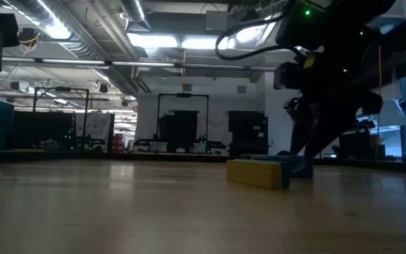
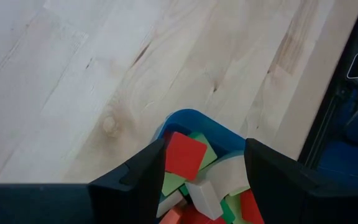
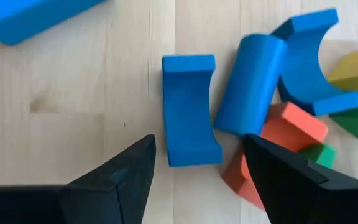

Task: Sort blocks by size
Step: Put the blue arch block into the blue bin, then put the green arch block into the blue bin

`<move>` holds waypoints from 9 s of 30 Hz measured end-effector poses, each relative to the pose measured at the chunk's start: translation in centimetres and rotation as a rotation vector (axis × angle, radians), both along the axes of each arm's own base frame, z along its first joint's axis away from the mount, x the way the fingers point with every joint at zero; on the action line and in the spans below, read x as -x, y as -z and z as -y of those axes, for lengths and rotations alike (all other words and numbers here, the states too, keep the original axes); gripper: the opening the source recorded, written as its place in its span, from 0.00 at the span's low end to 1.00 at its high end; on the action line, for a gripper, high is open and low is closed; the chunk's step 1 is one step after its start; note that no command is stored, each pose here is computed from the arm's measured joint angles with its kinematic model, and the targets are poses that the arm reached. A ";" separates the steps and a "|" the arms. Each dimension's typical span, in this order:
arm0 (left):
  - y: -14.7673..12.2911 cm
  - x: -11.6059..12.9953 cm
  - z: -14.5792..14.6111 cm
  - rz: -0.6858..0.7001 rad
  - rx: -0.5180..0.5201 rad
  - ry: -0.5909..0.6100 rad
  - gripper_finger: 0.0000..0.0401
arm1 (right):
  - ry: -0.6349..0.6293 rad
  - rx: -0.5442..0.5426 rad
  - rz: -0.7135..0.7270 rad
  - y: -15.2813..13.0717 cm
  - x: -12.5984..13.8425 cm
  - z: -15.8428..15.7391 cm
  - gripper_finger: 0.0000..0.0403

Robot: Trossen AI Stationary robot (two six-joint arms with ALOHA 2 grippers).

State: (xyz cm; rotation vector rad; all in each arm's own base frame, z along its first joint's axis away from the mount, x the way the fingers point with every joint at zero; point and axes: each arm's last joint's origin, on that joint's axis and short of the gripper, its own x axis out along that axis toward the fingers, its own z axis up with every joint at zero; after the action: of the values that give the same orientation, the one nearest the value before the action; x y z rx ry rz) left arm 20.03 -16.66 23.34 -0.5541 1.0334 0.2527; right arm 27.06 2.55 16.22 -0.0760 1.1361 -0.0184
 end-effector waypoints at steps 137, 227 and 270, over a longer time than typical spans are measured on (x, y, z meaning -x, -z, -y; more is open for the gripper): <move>0.5 -12.5 -7.5 0.388 -1.070 0.740 0.12 | 0.813 -1.131 0.158 -9.2 -7.8 -2.0 0.37; 0.2 -1.8 -1.7 -0.073 0.062 0.114 0.30 | 0.330 -0.028 -0.249 -1.3 -0.6 4.9 0.62; 0.2 -1.8 -1.7 -0.072 0.062 0.115 0.30 | 0.061 0.142 -0.213 -2.9 -1.9 5.2 0.62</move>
State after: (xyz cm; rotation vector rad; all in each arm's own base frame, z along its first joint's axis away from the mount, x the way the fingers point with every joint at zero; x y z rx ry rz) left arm 21.78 -14.92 23.17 -0.5426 1.1424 0.1398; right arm 28.93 -2.65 19.10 -0.1732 1.3485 -0.1480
